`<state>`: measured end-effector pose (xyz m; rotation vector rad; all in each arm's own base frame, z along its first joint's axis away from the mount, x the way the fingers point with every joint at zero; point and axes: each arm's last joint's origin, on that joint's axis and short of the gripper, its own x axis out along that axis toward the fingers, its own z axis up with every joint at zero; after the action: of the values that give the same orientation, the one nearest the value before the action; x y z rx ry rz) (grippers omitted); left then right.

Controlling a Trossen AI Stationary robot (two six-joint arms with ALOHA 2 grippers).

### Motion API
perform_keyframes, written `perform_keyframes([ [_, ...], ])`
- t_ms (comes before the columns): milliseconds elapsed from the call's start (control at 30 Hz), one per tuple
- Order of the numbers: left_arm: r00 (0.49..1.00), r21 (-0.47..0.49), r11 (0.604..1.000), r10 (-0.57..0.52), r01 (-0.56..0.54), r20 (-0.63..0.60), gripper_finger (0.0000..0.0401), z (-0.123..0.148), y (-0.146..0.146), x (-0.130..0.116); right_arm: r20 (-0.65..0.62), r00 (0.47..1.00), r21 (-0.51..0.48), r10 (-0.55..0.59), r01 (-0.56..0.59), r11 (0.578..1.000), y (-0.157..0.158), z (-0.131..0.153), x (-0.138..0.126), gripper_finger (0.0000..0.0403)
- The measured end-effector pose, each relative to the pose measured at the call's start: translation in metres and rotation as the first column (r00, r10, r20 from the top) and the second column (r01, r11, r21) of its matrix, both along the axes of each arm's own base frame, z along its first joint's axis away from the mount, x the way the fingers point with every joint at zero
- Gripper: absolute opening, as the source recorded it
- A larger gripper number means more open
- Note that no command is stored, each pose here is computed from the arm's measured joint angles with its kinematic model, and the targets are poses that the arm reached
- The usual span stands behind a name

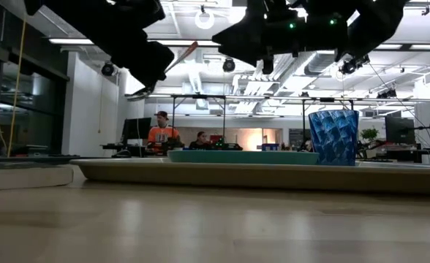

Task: Pick and place plate/cup/fork/spoon on tray
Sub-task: Put the orange spoon on the gray serving tray

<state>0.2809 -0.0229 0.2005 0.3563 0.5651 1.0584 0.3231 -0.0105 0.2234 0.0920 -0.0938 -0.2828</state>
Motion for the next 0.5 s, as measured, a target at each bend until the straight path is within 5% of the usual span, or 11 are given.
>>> perform_keyframes([
  [500,0.997,0.021,0.999,-0.041,0.039,0.071,0.0,-0.018,-0.002,0.032,-0.053,0.999,-0.043,0.006,-0.008,0.999,0.001,-0.019,0.011,0.0162],
])
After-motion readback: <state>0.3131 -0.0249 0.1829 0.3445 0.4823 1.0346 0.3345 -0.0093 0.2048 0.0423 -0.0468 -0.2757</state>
